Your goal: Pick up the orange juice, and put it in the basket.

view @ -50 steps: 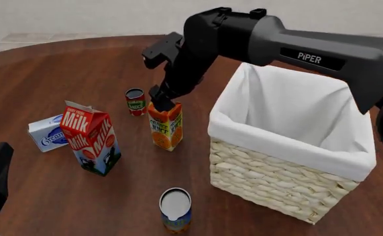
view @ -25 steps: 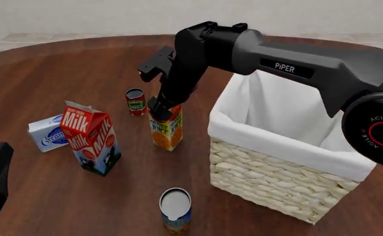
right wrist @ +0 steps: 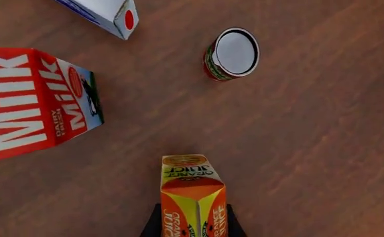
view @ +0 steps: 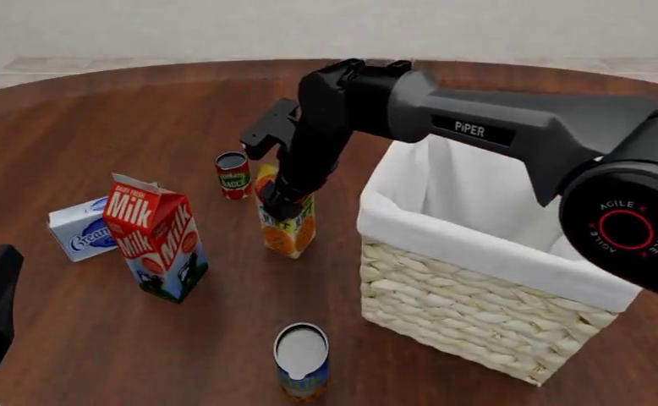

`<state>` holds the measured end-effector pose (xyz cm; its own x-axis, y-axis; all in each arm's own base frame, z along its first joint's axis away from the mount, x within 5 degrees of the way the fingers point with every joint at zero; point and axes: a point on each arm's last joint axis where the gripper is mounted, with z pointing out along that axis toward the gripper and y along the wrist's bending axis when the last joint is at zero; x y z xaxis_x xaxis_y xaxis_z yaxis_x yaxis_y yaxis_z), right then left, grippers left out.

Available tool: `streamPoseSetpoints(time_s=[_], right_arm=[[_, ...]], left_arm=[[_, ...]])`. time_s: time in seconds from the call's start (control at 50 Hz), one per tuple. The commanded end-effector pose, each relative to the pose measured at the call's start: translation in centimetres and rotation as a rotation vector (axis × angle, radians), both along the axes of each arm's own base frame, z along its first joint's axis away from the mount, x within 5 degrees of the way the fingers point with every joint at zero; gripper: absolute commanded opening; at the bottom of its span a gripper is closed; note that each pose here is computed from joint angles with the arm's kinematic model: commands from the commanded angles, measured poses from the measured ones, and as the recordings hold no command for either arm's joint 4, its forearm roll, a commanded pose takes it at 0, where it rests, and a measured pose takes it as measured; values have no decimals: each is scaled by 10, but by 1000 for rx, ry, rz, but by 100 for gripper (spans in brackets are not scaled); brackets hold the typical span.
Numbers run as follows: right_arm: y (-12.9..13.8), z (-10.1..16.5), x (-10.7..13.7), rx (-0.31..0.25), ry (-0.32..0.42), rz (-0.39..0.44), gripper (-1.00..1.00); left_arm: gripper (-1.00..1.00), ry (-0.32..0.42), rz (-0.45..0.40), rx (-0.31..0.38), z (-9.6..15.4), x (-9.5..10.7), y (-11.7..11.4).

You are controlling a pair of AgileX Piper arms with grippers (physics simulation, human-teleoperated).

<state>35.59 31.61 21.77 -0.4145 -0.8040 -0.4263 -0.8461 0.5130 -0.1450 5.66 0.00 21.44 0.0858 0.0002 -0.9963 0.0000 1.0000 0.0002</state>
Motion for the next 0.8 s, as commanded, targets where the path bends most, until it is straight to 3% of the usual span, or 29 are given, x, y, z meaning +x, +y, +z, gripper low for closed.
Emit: streamPoseSetpoints(time_s=[0.02,0.18,0.38,0.5,0.62,0.8], right_arm=[[-2,9,-2,4,-18,12,-100],[-5,32,3,19,-41,8,-100],[-7,86,-6,41,-67,18,-100],[-11,103,-15,47,-68,19,-100],[-12,142,-45,107,-97,24,-100],[-25,177,-85,156,-116,42,-100]], left_arm=[[100,0,0,0,0,0,0],[100,0,0,0,0,0,0],[100,0,0,0,0,0,0],[100,0,0,0,0,0,0],[100,0,0,0,0,0,0],[100,0,0,0,0,0,0]])
